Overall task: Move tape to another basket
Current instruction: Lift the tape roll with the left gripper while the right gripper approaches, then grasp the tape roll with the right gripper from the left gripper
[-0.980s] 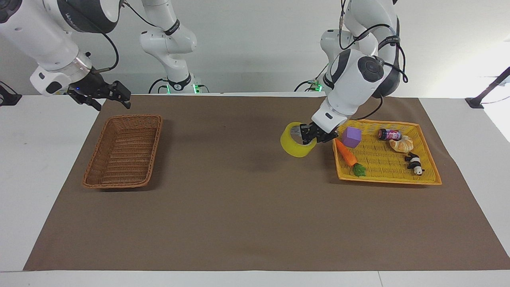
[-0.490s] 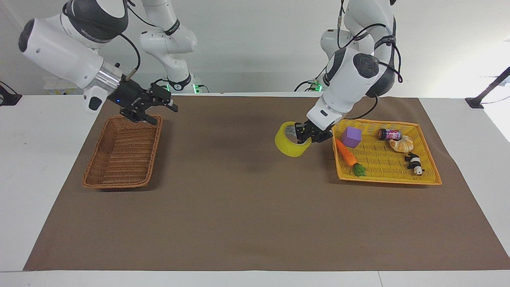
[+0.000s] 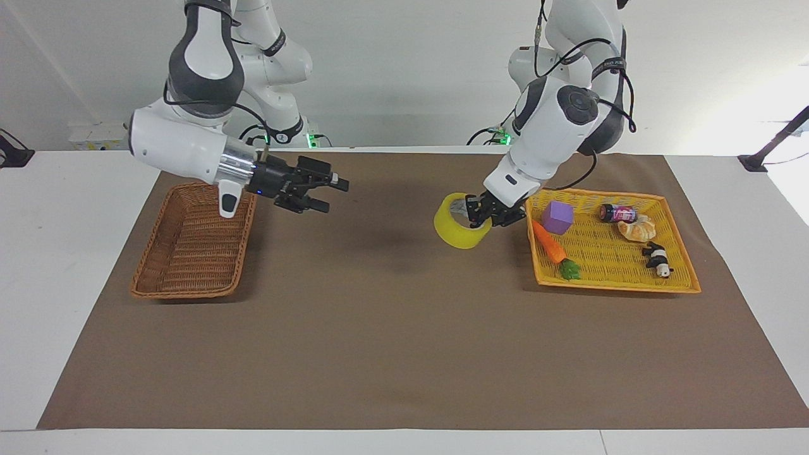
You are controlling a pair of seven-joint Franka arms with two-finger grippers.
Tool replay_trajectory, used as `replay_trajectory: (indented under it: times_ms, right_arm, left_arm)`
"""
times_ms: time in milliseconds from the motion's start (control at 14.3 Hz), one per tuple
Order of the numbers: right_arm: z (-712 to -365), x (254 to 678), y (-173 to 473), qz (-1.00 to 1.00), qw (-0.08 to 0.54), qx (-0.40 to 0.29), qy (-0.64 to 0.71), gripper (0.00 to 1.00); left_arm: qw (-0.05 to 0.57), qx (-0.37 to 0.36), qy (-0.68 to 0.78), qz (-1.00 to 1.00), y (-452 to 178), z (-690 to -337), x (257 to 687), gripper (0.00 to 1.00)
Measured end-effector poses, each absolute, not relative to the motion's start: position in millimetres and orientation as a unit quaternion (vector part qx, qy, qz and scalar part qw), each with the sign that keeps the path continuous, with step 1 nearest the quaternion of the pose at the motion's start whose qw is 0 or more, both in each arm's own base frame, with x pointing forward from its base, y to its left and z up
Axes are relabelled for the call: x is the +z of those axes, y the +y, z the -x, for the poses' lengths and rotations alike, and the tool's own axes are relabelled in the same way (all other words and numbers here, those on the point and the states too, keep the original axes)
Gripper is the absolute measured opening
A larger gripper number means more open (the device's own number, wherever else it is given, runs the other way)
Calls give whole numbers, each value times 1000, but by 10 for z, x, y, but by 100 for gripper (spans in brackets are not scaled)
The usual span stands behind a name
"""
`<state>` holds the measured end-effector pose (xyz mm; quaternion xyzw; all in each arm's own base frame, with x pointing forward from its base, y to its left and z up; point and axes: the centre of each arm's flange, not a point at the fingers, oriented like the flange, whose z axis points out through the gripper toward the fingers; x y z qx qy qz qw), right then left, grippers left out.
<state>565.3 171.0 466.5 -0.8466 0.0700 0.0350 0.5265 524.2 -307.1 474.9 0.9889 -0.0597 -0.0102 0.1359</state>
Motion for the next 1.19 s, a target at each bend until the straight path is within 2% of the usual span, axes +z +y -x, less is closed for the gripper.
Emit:
replay_trajectory:
  times_ms: [280, 630, 1190]
  right_arm:
    - [-5615, 4324, 2421, 829, 552, 18, 89, 100]
    - [-5631, 3984, 2663, 808, 579, 4, 106, 100]
    - [-5496, 3967, 3010, 816, 572, 4, 87, 100]
  left_arm:
    - [136, -11, -60, -989, -3071, -5241, 4744, 22]
    - [135, -12, -61, -989, -3076, -5237, 4739, 22]
    - [135, -14, -67, -988, -3143, -5196, 4737, 22]
